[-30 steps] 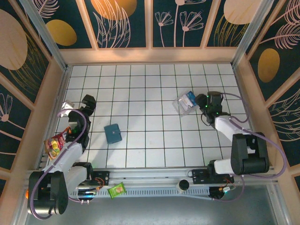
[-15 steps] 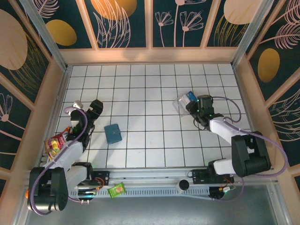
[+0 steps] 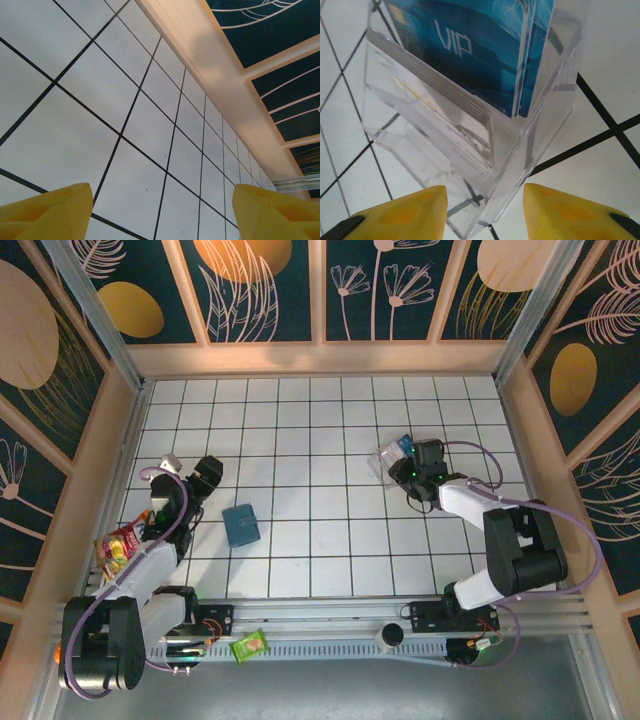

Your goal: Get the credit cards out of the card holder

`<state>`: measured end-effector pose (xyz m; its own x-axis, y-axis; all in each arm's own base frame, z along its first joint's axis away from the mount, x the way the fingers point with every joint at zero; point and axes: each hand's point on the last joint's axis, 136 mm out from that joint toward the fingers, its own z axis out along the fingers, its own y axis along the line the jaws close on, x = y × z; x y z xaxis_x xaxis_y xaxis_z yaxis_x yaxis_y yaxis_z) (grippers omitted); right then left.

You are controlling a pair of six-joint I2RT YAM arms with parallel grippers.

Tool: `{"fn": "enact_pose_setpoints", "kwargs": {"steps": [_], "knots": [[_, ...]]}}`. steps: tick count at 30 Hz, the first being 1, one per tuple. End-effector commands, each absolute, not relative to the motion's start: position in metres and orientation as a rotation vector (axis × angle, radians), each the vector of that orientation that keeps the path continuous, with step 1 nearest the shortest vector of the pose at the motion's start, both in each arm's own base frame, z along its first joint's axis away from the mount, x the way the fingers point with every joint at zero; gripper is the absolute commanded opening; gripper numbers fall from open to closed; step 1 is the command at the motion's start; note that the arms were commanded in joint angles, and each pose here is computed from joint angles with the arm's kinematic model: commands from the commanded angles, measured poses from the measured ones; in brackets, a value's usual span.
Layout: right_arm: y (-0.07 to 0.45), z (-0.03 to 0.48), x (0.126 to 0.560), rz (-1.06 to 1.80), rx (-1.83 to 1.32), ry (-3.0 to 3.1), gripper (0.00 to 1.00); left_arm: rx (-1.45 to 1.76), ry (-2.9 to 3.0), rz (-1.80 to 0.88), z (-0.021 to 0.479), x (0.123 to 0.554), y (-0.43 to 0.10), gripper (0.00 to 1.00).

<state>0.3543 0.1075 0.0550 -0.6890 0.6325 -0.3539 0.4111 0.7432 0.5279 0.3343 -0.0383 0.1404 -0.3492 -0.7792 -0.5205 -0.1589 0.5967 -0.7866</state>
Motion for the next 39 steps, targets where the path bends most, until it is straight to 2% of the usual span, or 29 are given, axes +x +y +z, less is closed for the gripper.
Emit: {"fn": "enact_pose_setpoints", "kwargs": {"steps": [1, 7, 17, 29, 39], "knots": [[0.107, 0.053, 0.358, 0.522, 0.763, 2.444, 0.41, -0.718, 1.854, -0.808, 0.142, 0.333, -0.043, 0.73], [0.108, 0.043, 0.355, 0.48, 0.707, 2.509, 0.29, -0.717, 1.863, -0.806, 0.142, 0.333, -0.044, 0.73], [0.128, 0.039, 0.354, 0.452, 0.404, 2.625, 0.18, -0.697, 1.876, -0.83, 0.145, 0.334, -0.048, 0.74], [0.203, 0.057, 0.363, 0.453, -0.028, 2.641, 0.16, -0.664, 1.901, -0.87, 0.149, 0.328, -0.057, 0.74], [0.253, 0.059, 0.373, 0.486, -0.132, 2.639, 0.14, -0.662, 1.924, -0.873, 0.143, 0.317, -0.058, 0.74]]}}
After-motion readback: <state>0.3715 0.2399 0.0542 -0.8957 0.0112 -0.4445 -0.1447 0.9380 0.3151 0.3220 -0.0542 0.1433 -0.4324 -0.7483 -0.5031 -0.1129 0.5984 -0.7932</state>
